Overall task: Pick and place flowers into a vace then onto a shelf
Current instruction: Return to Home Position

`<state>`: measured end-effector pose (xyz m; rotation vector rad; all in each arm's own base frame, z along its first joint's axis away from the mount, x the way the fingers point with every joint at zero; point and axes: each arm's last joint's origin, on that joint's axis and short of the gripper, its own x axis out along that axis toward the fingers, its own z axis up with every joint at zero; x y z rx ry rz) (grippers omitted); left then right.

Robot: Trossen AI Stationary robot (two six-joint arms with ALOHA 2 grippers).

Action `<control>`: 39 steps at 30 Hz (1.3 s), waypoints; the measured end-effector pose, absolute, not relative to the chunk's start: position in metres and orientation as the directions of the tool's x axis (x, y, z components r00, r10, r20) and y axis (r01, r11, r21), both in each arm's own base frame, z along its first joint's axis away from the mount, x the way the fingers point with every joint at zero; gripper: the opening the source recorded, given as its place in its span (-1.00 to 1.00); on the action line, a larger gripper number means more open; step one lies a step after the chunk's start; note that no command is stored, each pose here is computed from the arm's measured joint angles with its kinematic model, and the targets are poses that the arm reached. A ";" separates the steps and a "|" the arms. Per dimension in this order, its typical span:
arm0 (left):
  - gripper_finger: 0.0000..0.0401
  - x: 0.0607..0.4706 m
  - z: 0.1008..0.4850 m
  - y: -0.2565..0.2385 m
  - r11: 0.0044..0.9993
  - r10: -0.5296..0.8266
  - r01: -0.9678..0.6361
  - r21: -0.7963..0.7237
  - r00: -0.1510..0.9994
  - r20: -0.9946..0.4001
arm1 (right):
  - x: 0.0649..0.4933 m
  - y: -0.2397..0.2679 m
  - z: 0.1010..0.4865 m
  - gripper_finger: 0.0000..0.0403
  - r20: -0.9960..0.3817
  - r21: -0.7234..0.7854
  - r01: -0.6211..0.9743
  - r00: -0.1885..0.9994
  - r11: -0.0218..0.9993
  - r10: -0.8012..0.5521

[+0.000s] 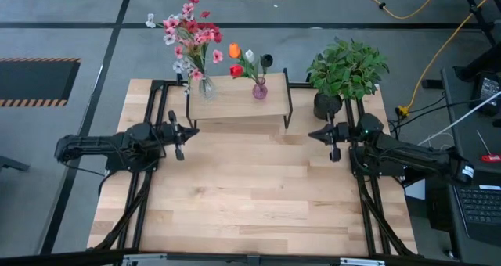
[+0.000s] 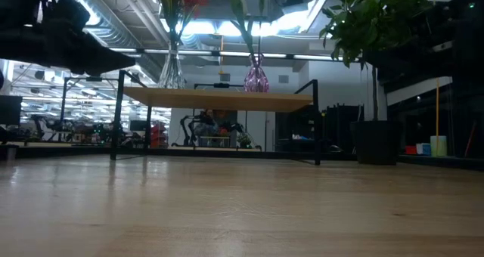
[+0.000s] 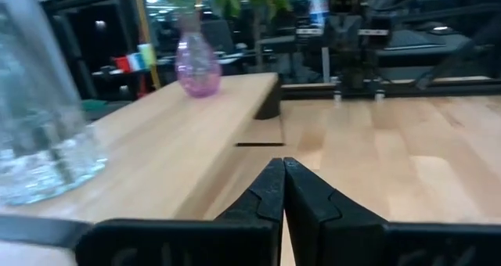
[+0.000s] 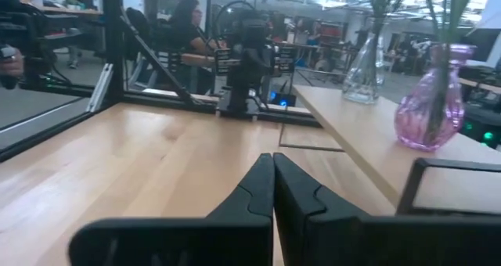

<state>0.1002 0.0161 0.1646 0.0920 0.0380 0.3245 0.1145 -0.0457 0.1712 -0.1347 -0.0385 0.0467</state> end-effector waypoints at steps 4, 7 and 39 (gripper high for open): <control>-0.99 0.099 0.165 0.020 0.928 0.364 -0.361 0.089 0.931 -0.021 | 0.114 -0.047 0.171 -0.99 0.034 -0.129 -0.034 0.999 0.991 0.039; -0.99 0.099 0.165 0.022 0.921 0.382 -0.378 0.094 0.924 -0.020 | 0.114 -0.047 0.171 -0.99 0.034 -0.129 -0.034 0.999 0.991 0.039; -0.97 0.098 0.165 0.023 0.902 0.431 -0.430 0.025 0.902 -0.014 | 0.115 -0.040 0.173 -0.91 0.047 0.011 -0.076 0.996 0.997 0.075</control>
